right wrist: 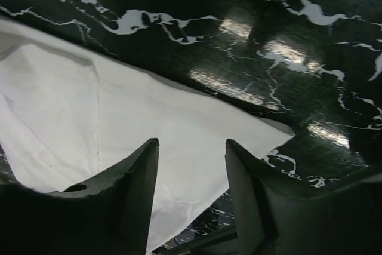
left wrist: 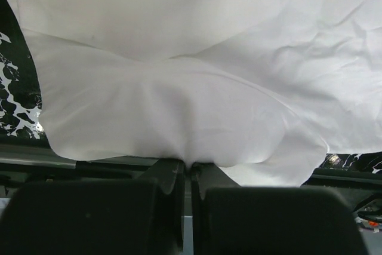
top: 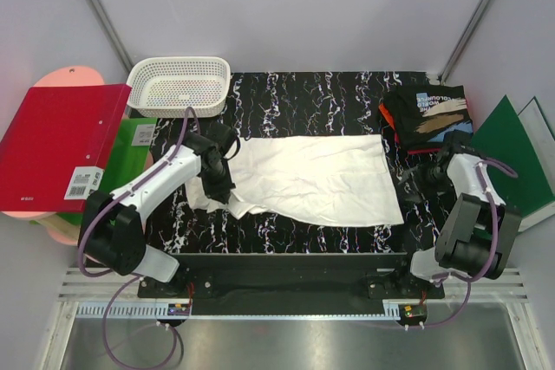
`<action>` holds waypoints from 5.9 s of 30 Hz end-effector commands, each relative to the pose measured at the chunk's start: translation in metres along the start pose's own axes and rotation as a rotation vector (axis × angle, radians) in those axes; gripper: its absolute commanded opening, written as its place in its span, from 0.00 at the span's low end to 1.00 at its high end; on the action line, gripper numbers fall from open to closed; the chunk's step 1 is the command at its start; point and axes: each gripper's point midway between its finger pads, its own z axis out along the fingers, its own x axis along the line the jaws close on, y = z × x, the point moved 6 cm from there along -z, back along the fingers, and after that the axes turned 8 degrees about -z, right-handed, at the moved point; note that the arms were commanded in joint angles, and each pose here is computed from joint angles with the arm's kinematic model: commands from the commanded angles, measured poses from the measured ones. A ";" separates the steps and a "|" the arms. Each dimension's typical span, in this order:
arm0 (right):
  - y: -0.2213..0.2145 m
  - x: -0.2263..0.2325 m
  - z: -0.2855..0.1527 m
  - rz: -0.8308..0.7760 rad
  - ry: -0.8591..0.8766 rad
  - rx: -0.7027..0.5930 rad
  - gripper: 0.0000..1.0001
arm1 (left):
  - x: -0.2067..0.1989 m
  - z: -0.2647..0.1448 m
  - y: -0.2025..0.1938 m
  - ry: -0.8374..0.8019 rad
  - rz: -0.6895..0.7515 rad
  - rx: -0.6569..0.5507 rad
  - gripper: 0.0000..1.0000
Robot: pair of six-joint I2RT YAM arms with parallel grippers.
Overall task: Fold and stack the t-shirts
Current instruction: Grap the side of the flattened tshirt closest away from the robot with both arms, then fold the other side of the tshirt into a rectangle
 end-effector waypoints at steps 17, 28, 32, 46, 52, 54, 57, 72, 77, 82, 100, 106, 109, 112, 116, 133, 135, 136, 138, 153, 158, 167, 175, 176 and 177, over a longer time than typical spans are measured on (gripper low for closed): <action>-0.060 -0.073 0.028 0.097 -0.161 0.274 0.59 | -0.005 -0.002 0.009 -0.054 0.065 0.027 0.00; -0.045 -0.069 0.035 0.130 -0.175 0.215 0.47 | 0.000 0.000 0.007 -0.050 0.068 0.024 0.00; -0.034 -0.053 0.041 0.119 -0.083 0.194 0.13 | 0.001 -0.002 0.009 -0.058 0.067 0.021 0.00; -0.039 -0.035 -0.004 0.022 0.113 0.135 0.00 | 0.011 -0.019 0.014 -0.066 0.029 -0.015 0.00; -0.027 -0.020 -0.006 0.022 0.182 0.111 0.00 | 0.013 -0.029 0.029 -0.068 -0.014 -0.062 0.00; -0.019 -0.010 -0.008 0.014 0.222 0.095 0.00 | 0.013 -0.031 0.040 -0.051 -0.029 -0.098 0.00; -0.001 0.003 -0.007 -0.002 0.252 0.061 0.00 | 0.010 -0.031 0.052 -0.044 -0.034 -0.114 0.00; 0.030 0.058 0.040 -0.140 0.313 0.159 0.00 | 0.005 -0.018 0.073 -0.020 -0.053 -0.074 0.00; 0.014 0.094 0.042 -0.274 0.327 0.143 0.00 | 0.013 -0.015 0.071 -0.006 -0.079 -0.069 0.00; 0.001 0.103 0.069 -0.288 0.261 0.199 0.17 | 0.017 -0.008 0.071 0.007 -0.092 -0.051 0.00; -0.007 0.101 0.030 -0.468 0.238 0.029 0.39 | 0.000 0.016 0.131 0.013 -0.146 -0.085 0.00; -0.015 0.092 0.027 -0.480 0.241 0.033 0.40 | -0.016 0.011 0.153 -0.031 -0.120 -0.107 0.99; -0.018 0.090 0.021 -0.483 0.253 0.027 0.40 | -0.019 -0.013 0.156 -0.091 -0.114 -0.187 0.99; -0.020 0.088 0.019 -0.481 0.257 0.023 0.40 | -0.024 -0.029 0.150 -0.166 -0.070 -0.207 0.99; -0.021 0.087 0.021 -0.480 0.256 0.035 0.40 | -0.024 -0.025 0.134 -0.177 -0.031 -0.166 0.97; -0.021 0.092 0.027 -0.483 0.268 0.064 0.40 | 0.011 0.015 0.114 0.097 0.082 -0.114 0.99; -0.022 0.090 0.028 -0.483 0.262 0.069 0.39 | 0.011 0.019 0.119 0.122 0.096 -0.116 0.99; -0.022 0.089 0.029 -0.479 0.257 0.068 0.39 | 0.011 0.021 0.119 0.133 0.104 -0.113 0.99; -0.022 0.088 0.030 -0.480 0.255 0.071 0.39 | 0.010 0.026 0.123 0.160 0.125 -0.115 0.99; -0.024 0.085 0.034 -0.471 0.241 0.084 0.39 | -0.004 0.041 0.139 0.186 0.161 -0.117 0.00; -0.024 0.085 0.035 -0.469 0.239 0.084 0.39 | 0.003 0.024 0.145 0.225 0.149 -0.193 0.00; -0.023 0.086 0.037 -0.476 0.237 0.082 0.38 | -0.001 0.007 0.174 0.253 0.076 -0.299 0.00; -0.022 0.085 0.038 -0.476 0.230 0.075 0.38 | -0.010 0.015 0.196 0.254 0.049 -0.297 0.00; -0.022 0.085 0.039 -0.474 0.229 0.074 0.38 | -0.011 0.019 0.197 0.255 0.049 -0.288 0.00; -0.021 0.085 0.039 -0.476 0.231 0.071 0.38 | -0.011 0.023 0.198 0.258 0.047 -0.276 0.00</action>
